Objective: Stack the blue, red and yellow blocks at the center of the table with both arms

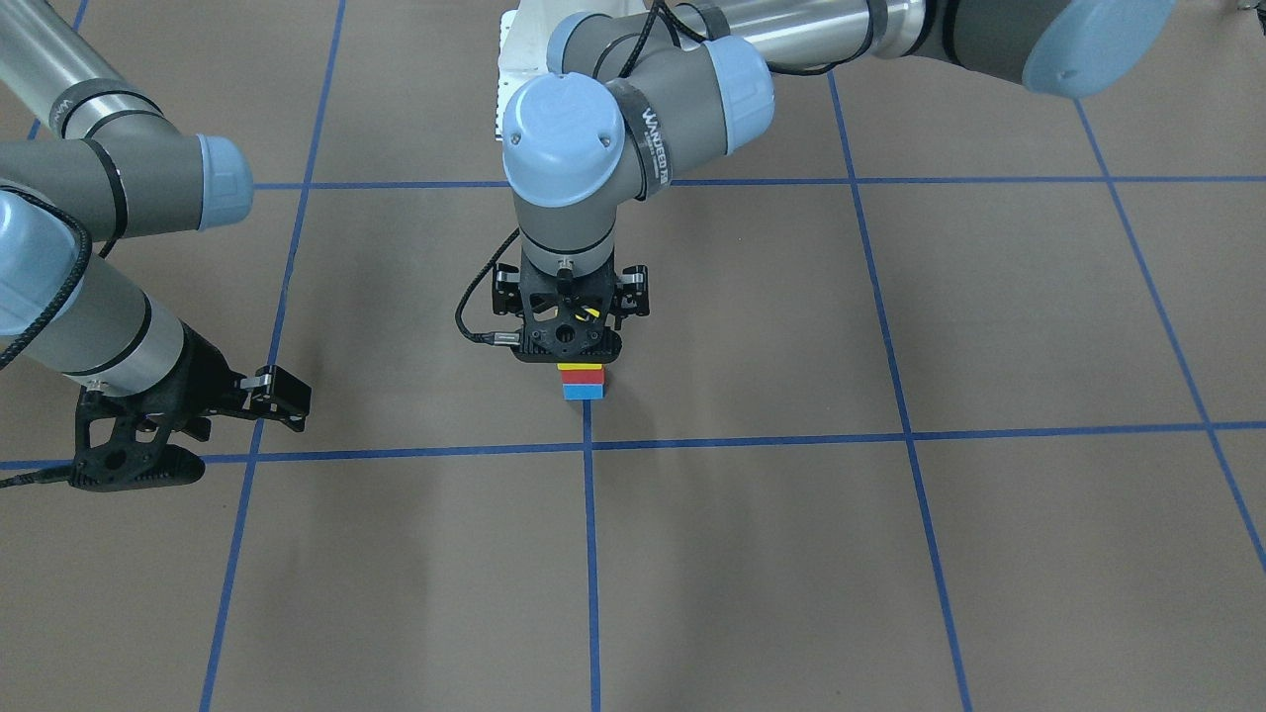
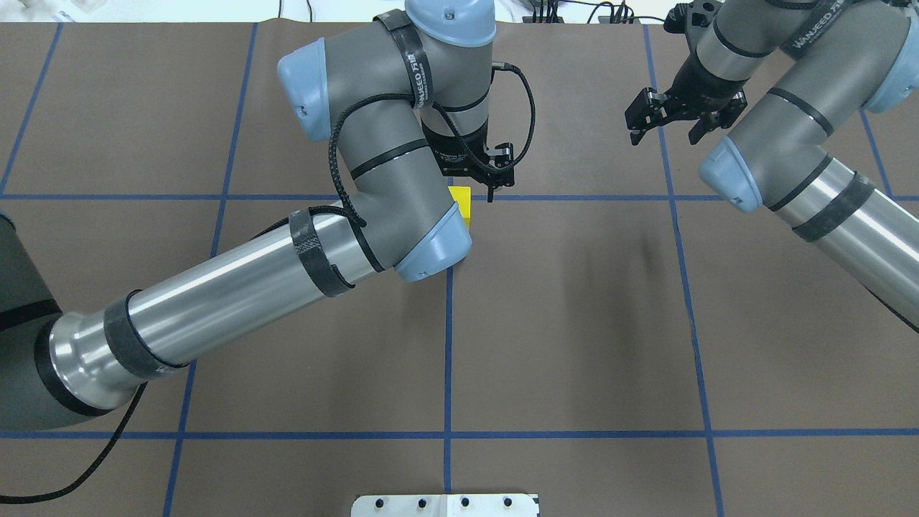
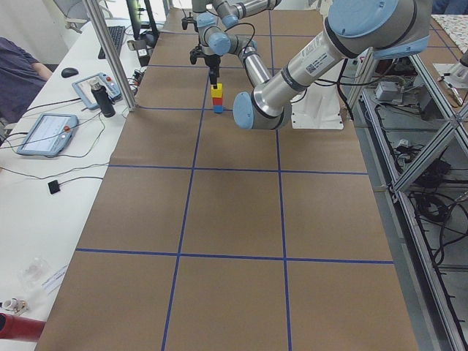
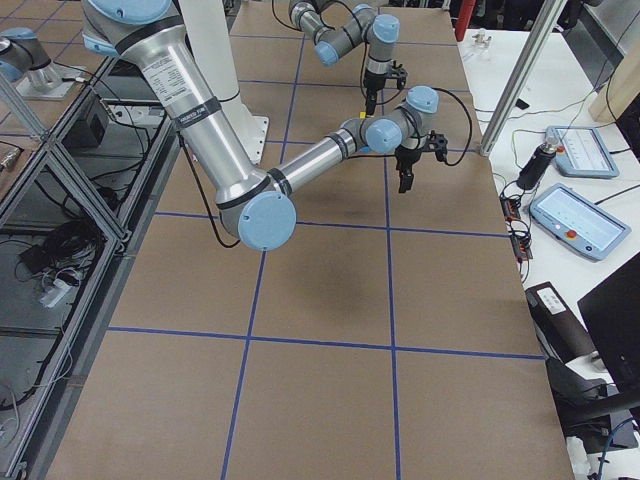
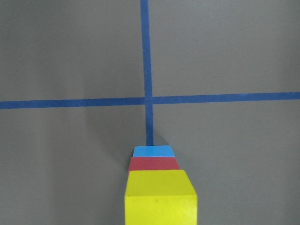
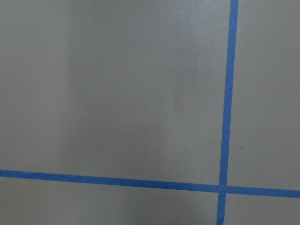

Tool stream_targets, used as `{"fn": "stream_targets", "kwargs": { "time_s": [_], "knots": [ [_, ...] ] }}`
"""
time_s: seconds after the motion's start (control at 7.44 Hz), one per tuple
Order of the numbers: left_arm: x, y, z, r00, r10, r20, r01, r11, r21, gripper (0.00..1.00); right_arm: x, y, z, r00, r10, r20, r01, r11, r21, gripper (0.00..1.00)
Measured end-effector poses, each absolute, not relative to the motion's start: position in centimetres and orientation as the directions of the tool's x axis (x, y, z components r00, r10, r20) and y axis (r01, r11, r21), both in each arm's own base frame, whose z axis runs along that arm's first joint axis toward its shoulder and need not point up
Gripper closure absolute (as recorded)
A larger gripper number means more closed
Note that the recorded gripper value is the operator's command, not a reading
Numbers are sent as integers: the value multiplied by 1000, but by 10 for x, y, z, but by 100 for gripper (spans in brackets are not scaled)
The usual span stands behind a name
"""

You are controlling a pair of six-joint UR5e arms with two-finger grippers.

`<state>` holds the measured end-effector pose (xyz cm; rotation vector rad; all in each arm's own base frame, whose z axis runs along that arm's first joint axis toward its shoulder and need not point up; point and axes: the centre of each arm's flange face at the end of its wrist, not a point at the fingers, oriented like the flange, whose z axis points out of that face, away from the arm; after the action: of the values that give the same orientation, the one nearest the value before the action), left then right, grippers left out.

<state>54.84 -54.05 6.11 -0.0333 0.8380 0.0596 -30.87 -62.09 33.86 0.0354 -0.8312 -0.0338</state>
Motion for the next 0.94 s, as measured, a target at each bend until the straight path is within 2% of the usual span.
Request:
{"fn": "stream_targets", "kwargs": {
  "time_s": [0.13, 0.4, 0.67, 0.94],
  "knots": [
    [528, -538, 62, 658, 38, -752, -51, 999, 6, 0, -299, -624, 339, 670, -52, 740, 17, 998, 55, 1],
    [447, -532, 122, 654, 44, -755, -9, 999, 50, 0, -256, -636, 363, 675, -122, 728, 56, 992, 114, 1],
    [342, -534, 226, 695, 148, -704, -52, 986, 157, 0, -205, -640, 408, 690, -165, 705, 88, 985, 145, 1],
    [237, -547, 340, 757, 166, -632, -62, 981, 183, 0, -143, -629, 466, 697, -171, 697, 100, 985, 141, 1]
  ]
}}
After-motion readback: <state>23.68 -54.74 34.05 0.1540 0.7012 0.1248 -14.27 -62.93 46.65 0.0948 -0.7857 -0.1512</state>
